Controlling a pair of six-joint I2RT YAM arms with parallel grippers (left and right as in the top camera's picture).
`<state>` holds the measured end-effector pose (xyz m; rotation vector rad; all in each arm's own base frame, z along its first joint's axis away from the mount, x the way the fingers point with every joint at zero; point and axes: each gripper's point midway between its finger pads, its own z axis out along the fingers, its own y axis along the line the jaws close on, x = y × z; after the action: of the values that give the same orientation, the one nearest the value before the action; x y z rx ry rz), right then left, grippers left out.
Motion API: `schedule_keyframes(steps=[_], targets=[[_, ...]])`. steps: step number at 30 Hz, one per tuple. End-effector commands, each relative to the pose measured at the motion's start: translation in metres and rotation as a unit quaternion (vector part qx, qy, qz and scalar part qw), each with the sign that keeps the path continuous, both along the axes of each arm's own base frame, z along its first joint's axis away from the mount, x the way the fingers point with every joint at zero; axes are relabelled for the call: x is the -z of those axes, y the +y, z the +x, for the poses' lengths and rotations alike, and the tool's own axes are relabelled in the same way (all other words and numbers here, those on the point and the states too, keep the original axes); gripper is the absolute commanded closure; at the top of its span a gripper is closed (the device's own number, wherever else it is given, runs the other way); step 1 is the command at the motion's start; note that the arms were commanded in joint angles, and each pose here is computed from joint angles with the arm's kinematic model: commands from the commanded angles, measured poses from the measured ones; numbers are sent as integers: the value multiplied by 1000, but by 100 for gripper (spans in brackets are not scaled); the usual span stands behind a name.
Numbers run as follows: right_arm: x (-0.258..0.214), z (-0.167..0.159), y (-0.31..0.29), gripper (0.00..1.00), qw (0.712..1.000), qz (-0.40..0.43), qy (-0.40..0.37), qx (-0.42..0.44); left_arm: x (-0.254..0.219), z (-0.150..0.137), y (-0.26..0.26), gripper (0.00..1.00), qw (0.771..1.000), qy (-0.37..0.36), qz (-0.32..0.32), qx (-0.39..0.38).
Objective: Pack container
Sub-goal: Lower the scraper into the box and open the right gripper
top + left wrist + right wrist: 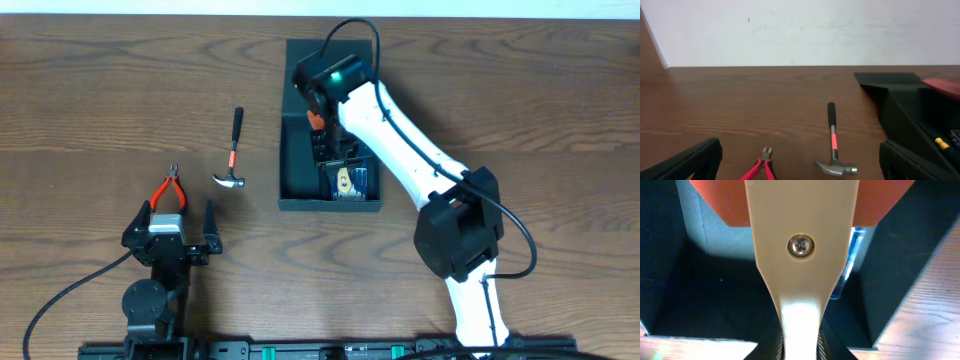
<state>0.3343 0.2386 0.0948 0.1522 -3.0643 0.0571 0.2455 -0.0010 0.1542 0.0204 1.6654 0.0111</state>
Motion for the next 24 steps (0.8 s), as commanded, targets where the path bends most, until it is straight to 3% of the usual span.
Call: schedule_keyframes(steps=[1, 24], targets=[[6, -6, 6, 99, 1000, -7, -2, 7, 8, 0, -3, 1, 1000, 10, 6, 9], [25, -8, 8, 99, 1000, 1, 6, 5, 8, 0, -3, 1, 1000, 10, 6, 9]])
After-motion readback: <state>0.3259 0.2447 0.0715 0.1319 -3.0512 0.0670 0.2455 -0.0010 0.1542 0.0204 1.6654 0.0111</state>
